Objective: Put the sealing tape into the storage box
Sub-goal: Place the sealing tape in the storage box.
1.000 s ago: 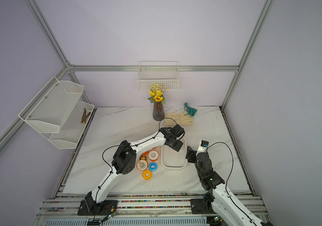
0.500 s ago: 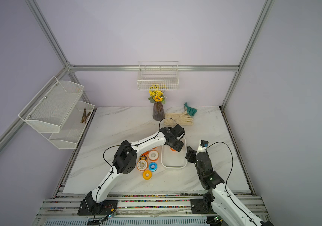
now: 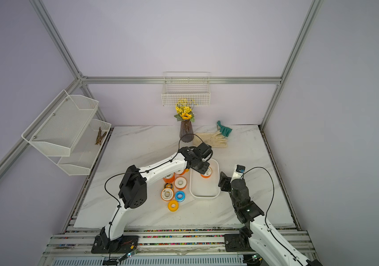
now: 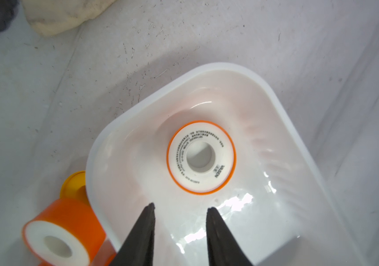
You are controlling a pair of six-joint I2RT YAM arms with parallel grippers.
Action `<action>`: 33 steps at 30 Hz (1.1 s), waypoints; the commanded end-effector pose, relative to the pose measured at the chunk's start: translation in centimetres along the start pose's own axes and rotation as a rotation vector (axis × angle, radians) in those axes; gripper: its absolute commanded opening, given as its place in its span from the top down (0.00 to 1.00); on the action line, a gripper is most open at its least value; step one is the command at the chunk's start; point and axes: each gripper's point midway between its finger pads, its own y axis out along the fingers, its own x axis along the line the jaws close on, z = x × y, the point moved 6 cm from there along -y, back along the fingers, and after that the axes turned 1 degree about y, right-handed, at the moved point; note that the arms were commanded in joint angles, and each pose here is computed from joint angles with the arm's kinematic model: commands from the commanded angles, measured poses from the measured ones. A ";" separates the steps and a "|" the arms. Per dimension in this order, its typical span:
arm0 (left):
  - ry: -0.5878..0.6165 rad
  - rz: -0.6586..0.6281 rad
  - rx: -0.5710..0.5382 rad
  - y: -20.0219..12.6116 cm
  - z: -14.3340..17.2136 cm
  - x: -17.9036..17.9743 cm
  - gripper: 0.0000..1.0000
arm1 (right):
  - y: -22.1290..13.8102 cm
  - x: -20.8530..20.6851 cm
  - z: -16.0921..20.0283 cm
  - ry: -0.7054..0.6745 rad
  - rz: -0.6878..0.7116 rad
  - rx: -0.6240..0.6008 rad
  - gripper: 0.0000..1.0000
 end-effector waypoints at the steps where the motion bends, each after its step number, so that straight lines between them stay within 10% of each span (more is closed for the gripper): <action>1: -0.025 -0.001 0.017 -0.7 0.8 0.3 0.84 | -0.3 0.8 -1.6 0.014 -0.035 -0.053 0.26; 5: -0.021 -0.001 0.063 0.3 2.0 0.3 1.00 | -0.3 0.9 -1.6 0.014 -0.036 -0.051 0.26; 33: 0.005 0.012 0.139 6.6 1.7 -1.0 1.00 | -0.3 0.9 -1.6 0.014 -0.039 -0.052 0.26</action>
